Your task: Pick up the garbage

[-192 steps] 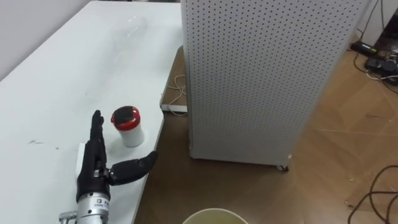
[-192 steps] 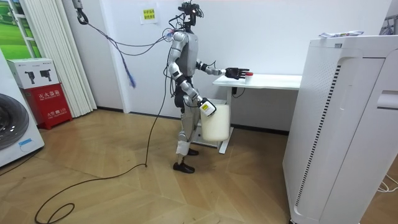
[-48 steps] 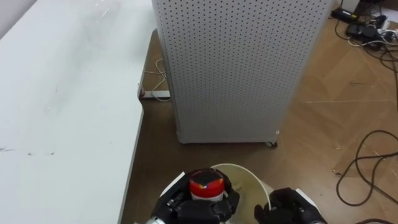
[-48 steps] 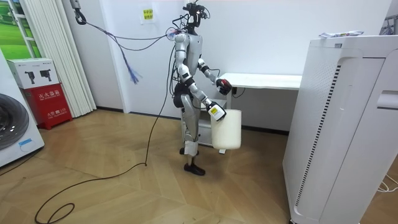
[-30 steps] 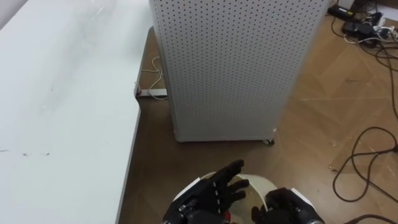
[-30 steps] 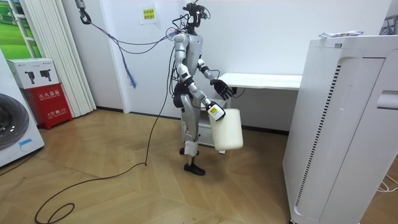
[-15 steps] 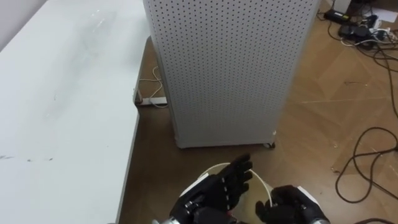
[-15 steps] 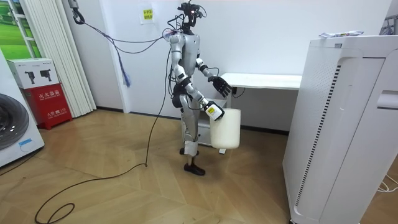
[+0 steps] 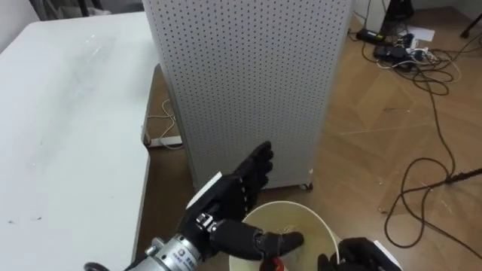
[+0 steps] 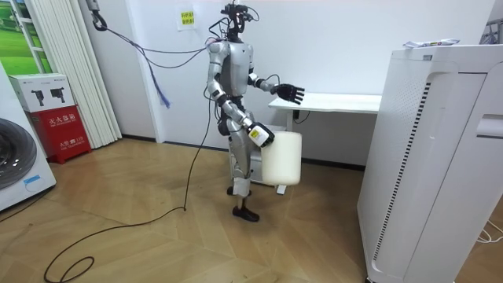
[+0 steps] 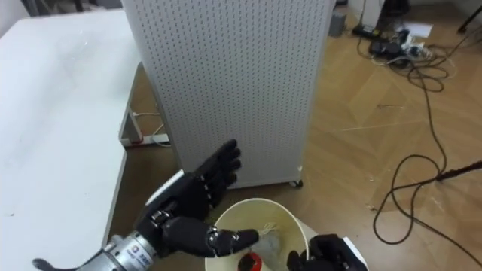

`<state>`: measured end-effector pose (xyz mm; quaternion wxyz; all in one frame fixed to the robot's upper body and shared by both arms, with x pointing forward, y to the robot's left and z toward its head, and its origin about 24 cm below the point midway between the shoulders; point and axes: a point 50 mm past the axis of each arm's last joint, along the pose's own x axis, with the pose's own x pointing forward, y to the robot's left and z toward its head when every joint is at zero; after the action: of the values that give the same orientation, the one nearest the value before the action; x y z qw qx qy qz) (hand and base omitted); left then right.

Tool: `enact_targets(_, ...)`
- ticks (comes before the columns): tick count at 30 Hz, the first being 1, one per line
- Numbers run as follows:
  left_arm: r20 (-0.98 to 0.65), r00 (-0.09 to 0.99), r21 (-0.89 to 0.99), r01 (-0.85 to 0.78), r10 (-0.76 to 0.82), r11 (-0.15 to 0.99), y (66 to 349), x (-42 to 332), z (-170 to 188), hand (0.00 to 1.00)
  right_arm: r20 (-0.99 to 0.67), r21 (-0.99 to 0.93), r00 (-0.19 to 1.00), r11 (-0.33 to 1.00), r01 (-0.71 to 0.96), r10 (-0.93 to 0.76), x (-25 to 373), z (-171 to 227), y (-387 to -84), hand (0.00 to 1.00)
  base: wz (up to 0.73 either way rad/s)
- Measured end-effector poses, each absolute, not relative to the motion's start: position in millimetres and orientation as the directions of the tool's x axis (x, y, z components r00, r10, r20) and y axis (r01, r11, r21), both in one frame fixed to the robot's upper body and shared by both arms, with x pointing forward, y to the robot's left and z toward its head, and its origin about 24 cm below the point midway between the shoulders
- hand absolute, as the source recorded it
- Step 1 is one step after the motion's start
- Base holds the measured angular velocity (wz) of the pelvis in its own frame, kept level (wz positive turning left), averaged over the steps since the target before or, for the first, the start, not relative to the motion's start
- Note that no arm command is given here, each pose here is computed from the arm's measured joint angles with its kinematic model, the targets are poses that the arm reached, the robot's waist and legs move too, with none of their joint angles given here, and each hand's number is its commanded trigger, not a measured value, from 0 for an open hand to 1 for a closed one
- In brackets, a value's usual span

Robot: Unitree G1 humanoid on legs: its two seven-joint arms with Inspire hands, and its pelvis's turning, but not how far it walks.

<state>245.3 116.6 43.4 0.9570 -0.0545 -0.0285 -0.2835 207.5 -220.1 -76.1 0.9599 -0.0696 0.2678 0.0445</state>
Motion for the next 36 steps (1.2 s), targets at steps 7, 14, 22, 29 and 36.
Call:
enact_targets(7, 0.199, 0.895, 0.036, 0.400, -0.399, 0.916, 125, 248, 68, 0.00, -0.552, -0.121, 0.834, 0.991, -0.048, -0.027, 190, -85, -227, 1.00, -0.45)
enact_targets(14, 0.282, 0.926, 0.139, 0.221, -0.252, 0.965, 146, 252, 84, 0.00, -0.555, -0.091, 0.832, 0.994, -0.065, 0.003, 189, -88, -217, 1.00, -0.41)
enact_targets(22, 0.349, 0.922, 0.196, 0.104, -0.169, 0.975, 150, 250, 92, 0.00, -0.568, -0.100, 0.823, 0.993, -0.056, -0.010, 184, -91, -218, 1.00, -0.04)
enact_targets(29, 0.365, 0.926, 0.224, 0.013, -0.096, 0.974, 163, 226, 91, 0.00, -0.562, -0.076, 0.825, 0.991, -0.113, 0.052, 185, -90, -214, 1.00, -0.60)
enact_targets(36, 0.381, 0.921, 0.232, -0.012, -0.079, 0.973, 170, 225, 93, 0.00, -0.548, -0.087, 0.835, 0.989, -0.120, 0.054, 185, -85, -219, 1.00, -0.06)
